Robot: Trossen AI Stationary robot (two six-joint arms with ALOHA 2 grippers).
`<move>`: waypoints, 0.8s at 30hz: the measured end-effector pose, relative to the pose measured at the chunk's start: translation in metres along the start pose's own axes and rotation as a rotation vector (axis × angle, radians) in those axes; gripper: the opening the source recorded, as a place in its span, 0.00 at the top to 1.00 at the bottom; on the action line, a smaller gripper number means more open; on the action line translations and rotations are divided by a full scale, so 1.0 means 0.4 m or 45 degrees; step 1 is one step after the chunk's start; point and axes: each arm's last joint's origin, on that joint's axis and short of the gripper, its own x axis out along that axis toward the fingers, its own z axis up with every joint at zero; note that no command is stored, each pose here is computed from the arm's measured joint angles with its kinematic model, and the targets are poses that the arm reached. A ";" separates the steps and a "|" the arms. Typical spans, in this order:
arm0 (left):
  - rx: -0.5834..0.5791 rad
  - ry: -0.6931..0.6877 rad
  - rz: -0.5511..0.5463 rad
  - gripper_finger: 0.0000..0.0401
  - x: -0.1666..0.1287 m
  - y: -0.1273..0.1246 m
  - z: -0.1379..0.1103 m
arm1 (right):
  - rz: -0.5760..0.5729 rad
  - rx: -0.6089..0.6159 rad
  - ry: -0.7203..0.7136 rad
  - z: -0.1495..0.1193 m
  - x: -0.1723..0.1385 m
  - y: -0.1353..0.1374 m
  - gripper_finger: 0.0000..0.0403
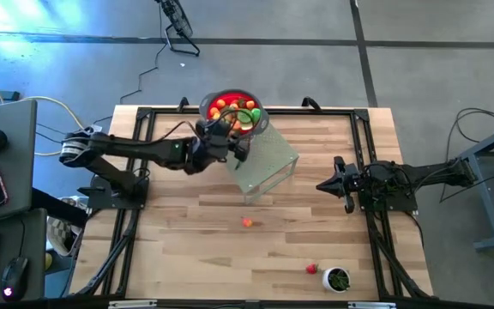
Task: Pick & Place Fruit
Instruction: Put the orange pear into the red strainer on the shelf
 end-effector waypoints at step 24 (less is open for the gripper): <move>-0.043 0.033 0.007 0.51 0.046 0.035 0.014 | -0.001 0.000 0.009 -0.002 0.000 0.000 0.99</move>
